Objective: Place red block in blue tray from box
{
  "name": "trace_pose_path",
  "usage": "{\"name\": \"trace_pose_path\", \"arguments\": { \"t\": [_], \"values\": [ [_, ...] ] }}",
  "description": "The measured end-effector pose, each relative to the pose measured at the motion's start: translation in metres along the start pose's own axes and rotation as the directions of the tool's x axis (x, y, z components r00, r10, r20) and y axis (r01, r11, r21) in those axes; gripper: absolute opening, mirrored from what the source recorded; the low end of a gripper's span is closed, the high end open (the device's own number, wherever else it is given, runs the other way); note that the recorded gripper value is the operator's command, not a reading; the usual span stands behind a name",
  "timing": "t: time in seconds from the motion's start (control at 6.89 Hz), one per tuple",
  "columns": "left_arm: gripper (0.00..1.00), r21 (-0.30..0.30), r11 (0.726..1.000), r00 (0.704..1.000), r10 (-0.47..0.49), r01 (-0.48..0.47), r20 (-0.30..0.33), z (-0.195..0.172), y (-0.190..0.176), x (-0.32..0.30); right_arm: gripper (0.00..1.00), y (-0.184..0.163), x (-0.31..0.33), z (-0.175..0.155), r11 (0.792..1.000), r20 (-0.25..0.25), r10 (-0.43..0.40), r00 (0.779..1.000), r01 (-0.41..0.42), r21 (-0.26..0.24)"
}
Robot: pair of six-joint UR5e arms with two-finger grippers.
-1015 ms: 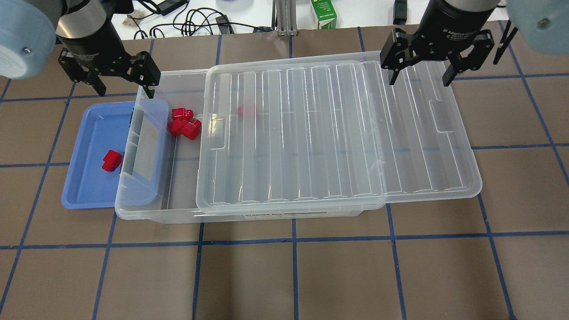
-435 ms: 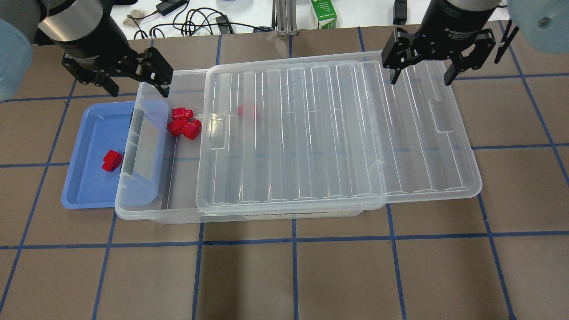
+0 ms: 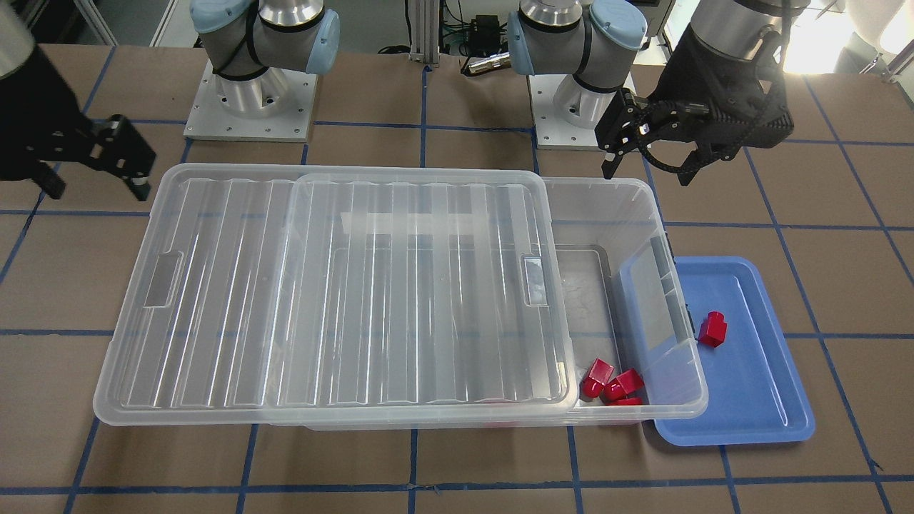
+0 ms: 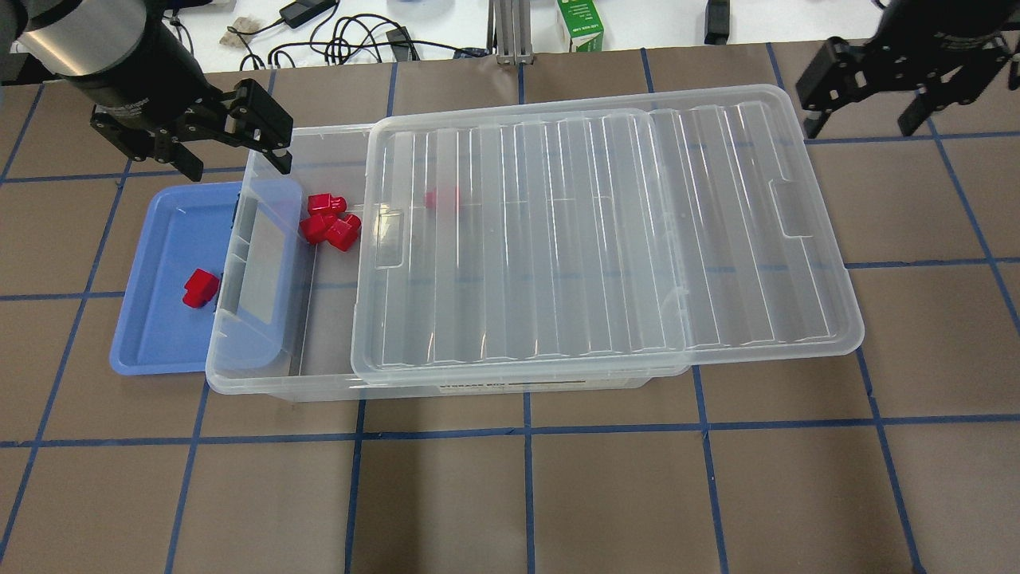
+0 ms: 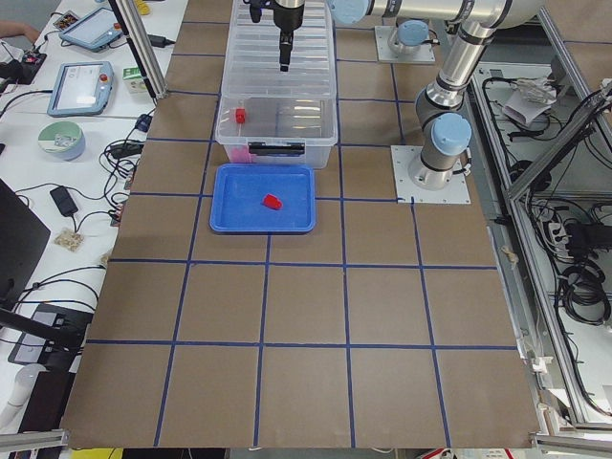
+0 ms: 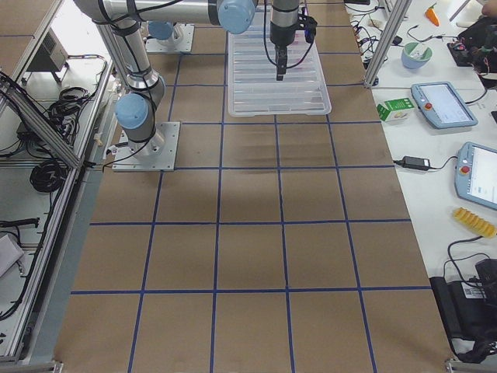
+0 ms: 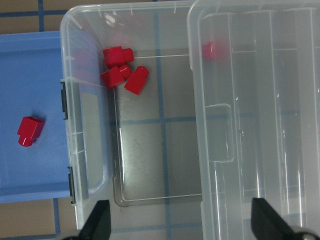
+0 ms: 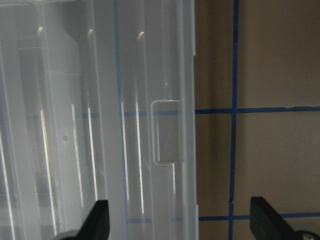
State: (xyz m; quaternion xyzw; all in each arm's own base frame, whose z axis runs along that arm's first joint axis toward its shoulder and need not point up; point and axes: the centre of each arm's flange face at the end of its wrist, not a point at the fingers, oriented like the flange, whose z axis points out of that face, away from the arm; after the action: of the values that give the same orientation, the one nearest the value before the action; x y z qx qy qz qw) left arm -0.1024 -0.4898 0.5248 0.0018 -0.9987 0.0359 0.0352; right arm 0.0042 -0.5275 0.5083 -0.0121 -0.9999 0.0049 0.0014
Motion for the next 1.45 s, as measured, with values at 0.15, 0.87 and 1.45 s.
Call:
{"name": "trace_pose_path", "arguments": {
  "t": [0.15, 0.87, 1.45],
  "values": [
    [1.0, -0.014, 1.0, 1.0, -0.021, 0.021, 0.021, 0.0, 0.001, -0.002, 1.0, -0.001, 0.036, 0.02, 1.0, -0.013, 0.003, 1.0, -0.004, -0.029],
    [1.0, -0.02, 0.999, 0.998, -0.028, 0.029, 0.054, -0.002, 0.005, -0.002, 1.0, -0.015, 0.064, 0.15, 0.996, -0.035, -0.009, 0.999, 0.006, -0.092],
    [1.0, -0.021, 0.999, 0.998, -0.027, 0.028, 0.054, -0.001, 0.005, -0.002, 0.99, -0.014, 0.046, 0.166, 0.995, 0.027, 0.019, 0.999, -0.016, -0.096]
  ]
}}
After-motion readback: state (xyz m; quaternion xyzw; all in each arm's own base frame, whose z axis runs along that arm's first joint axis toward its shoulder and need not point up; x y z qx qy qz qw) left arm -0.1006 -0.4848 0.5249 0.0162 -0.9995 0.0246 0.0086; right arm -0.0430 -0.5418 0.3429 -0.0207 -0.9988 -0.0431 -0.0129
